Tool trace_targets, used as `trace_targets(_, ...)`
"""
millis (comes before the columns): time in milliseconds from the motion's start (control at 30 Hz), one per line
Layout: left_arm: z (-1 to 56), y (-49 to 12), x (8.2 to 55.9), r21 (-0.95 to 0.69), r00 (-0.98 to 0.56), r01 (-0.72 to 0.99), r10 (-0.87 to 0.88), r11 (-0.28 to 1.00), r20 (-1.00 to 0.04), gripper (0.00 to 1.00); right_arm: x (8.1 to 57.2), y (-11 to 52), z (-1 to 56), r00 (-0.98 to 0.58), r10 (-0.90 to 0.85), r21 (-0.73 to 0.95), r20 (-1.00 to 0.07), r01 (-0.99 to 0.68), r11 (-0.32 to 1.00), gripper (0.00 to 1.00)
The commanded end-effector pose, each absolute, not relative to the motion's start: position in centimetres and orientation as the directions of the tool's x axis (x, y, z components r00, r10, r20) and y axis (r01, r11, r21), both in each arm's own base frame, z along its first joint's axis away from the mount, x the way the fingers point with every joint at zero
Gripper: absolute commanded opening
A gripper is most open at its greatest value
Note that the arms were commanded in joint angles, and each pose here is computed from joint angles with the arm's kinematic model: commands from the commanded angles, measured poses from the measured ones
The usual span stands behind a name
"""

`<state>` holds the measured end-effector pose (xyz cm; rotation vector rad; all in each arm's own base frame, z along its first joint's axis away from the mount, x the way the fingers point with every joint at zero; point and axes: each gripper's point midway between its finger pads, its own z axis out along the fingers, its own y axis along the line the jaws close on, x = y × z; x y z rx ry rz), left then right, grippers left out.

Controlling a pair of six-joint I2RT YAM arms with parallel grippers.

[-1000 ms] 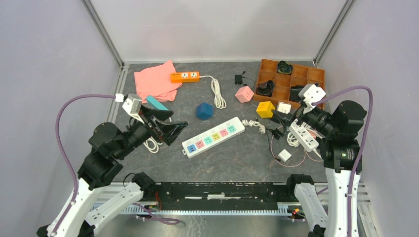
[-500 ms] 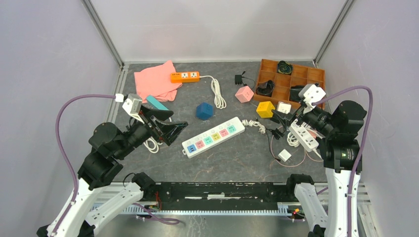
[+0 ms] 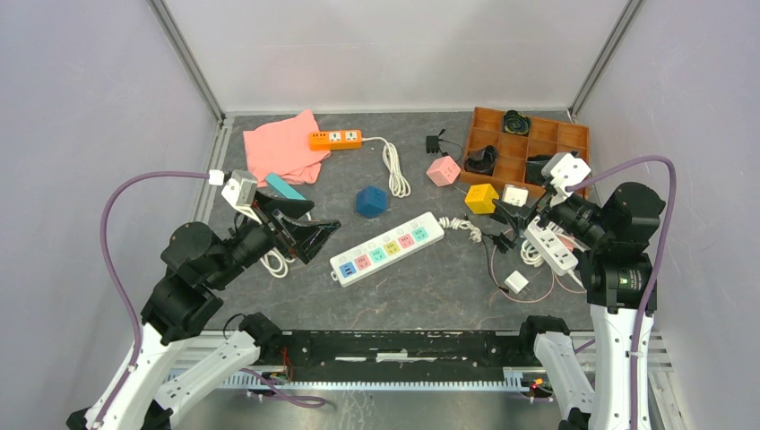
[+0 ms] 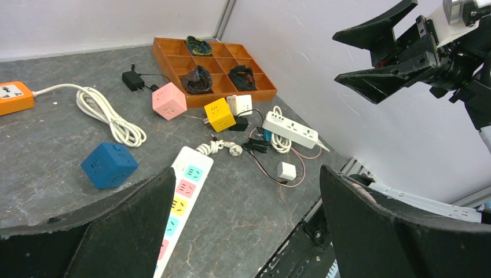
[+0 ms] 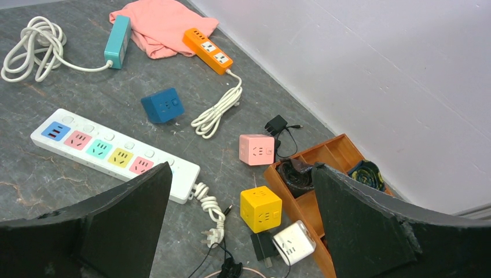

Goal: Pull the plug off the socket

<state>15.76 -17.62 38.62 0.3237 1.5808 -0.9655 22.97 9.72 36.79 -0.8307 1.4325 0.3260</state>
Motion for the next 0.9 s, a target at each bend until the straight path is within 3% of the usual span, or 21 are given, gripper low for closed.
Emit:
trace_targets(0, 38.73, -17.42, 15.87, -0.4, -0.262, 0.671, -0.305, 0.625, -0.916, 1.0, 22.69, 9.91, 37.68, 0.179, -0.273, -0.321, -0.945, -0.661, 0.679, 0.98)
trace_targets(867, 38.6, -17.32, 15.78, -0.398, -0.261, 0.67, -0.303, 0.627, -0.917, 1.0, 22.46, 9.98, 37.96, 0.182, -0.272, -0.323, -0.945, -0.663, 0.675, 0.98)
